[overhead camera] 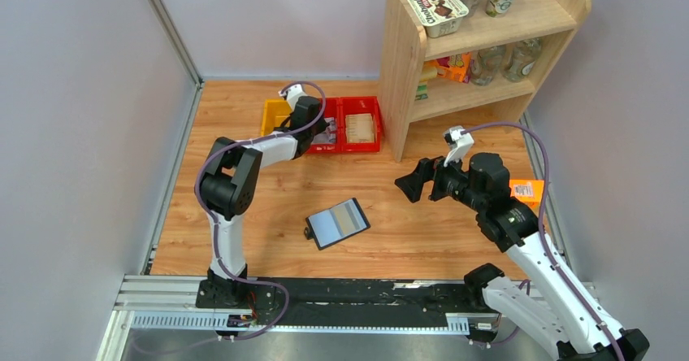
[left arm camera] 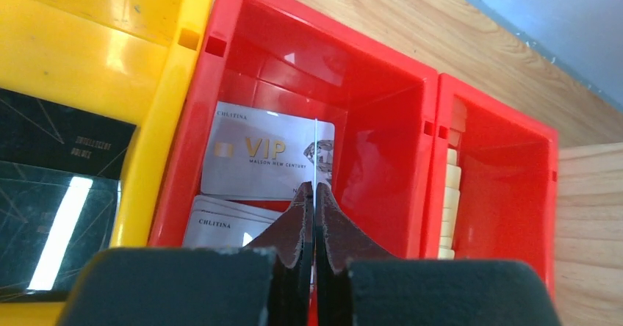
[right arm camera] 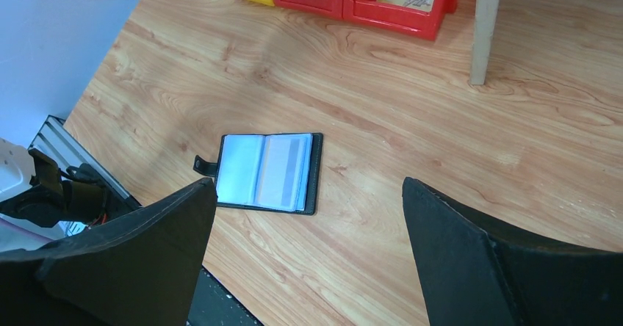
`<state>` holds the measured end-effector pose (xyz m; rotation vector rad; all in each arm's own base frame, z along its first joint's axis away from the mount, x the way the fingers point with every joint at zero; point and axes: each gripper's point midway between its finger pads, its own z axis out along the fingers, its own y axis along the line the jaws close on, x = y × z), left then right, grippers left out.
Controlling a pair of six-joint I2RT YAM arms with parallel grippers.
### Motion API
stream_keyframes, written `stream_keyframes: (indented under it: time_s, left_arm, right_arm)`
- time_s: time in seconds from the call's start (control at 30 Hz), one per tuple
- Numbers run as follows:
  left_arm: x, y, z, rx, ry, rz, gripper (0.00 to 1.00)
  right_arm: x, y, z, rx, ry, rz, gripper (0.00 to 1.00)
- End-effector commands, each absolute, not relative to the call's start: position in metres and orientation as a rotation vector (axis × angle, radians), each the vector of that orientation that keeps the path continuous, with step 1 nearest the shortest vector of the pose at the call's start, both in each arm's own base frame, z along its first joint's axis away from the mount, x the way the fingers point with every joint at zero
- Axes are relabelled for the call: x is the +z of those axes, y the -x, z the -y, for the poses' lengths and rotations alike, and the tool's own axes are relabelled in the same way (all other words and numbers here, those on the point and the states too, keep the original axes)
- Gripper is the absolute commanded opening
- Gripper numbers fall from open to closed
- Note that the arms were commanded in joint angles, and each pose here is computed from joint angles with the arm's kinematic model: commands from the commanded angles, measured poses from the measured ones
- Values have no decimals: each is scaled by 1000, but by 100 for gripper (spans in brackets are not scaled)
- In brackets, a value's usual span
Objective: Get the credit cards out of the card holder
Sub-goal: Place the credit card in the storage box.
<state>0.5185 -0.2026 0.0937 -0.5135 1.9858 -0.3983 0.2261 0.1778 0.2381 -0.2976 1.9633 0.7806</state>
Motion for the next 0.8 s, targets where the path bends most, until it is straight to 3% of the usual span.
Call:
stream_keyframes:
  time_s: [0.0,0.23,0.5,0.77]
  left_arm:
    - [98,-533,210,-442,527,-1961,0]
    - [82,-526,212,-434,506,-2022,8]
    - [94,-504,186,-281,469,-2058,33]
    - [138,-493,168,-187,389,-2027,41]
  right_arm:
    - [247,-229,-177,767,321,-1923,100]
    - [248,-227,-178,776,329,-1923,100]
    - [252,-223,-177,781,330,-1919,100]
    - [257,-218,-175,785,334,-1931,100]
